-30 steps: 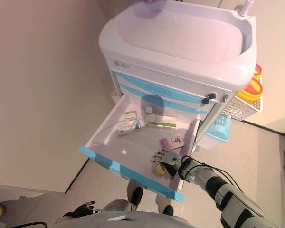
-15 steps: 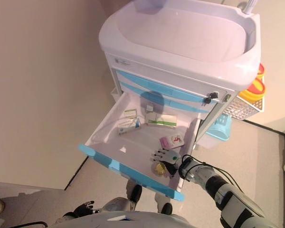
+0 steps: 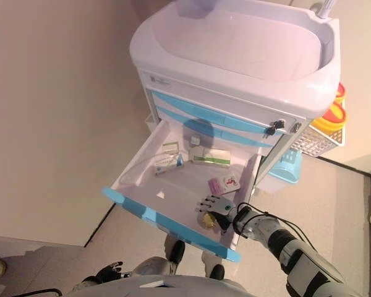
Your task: Open the drawer and pick up the medicine
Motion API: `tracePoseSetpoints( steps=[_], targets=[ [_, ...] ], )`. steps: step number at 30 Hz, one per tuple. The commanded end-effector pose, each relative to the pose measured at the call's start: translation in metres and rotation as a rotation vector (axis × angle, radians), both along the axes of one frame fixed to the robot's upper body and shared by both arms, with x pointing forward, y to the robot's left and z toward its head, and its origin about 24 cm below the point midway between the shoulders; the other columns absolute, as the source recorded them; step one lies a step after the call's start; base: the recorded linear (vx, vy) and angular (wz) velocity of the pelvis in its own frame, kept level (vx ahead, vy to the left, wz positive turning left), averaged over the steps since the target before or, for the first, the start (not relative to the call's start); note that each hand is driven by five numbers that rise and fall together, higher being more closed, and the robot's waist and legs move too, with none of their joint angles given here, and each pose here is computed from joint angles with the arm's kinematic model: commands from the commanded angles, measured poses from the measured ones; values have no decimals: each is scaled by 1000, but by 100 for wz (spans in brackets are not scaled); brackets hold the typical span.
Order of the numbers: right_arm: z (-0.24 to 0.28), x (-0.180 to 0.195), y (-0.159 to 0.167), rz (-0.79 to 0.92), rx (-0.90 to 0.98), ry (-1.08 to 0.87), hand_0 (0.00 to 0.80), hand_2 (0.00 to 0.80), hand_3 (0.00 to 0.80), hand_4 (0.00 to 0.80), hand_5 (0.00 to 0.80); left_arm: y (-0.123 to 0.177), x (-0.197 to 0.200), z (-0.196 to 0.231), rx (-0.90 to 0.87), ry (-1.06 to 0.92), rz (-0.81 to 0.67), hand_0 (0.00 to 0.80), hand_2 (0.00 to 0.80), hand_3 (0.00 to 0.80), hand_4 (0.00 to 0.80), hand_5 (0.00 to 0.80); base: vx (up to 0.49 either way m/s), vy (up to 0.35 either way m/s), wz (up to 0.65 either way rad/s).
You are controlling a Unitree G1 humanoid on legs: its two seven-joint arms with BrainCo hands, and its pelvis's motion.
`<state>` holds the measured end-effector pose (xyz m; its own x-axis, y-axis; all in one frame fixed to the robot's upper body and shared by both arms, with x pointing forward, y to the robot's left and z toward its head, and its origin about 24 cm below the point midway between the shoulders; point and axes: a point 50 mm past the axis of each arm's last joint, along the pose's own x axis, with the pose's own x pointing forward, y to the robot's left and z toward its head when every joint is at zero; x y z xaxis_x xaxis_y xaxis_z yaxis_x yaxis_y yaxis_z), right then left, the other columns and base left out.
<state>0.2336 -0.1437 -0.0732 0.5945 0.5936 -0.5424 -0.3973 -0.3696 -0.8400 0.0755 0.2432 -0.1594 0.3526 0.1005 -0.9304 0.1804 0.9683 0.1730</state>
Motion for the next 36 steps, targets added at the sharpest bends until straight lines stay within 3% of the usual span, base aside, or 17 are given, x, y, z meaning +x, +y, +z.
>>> tracePoseSetpoints(
  steps=[1, 15, 16, 17, 18, 36],
  targets=[
    [13, 10, 19, 44, 97, -45, 0, 0, 0, 0, 0, -2, 12, 1, 8, -8, -68, 0, 0, 0, 0, 0, 0, 0, 0],
    [13, 14, 19, 35, 110, -39, 0, 0, 0, 0, 0, -2, 10, 1, 5, -3, -84, 0, 0, 0, 0, 0, 0, 0, 0],
    [13, 13, 19, 35, 108, -37, 97, 97, 97, 97, 97, -2, 10, 1, 4, -3, -84, 0, 0, 0, 0, 0, 0, 0, 0],
    [13, 13, 19, 35, 107, -37, 417, 417, 417, 417, 417, -2, 10, 1, 4, -3, -84, 0, 0, 0, 0, 0, 0, 0, 0],
    [13, 13, 19, 35, 105, -36, 800, 800, 800, 800, 800, -1, 11, 1, 5, -3, -83, 0, 0, 0, 0, 0, 0, 0, 0],
    [8, 10, 18, 24, 106, -28, 800, 800, 800, 800, 800, -3, 10, 1, 5, -4, -83, 0, 0, 0, 0, 0, 0, 0, 0]
  ],
)
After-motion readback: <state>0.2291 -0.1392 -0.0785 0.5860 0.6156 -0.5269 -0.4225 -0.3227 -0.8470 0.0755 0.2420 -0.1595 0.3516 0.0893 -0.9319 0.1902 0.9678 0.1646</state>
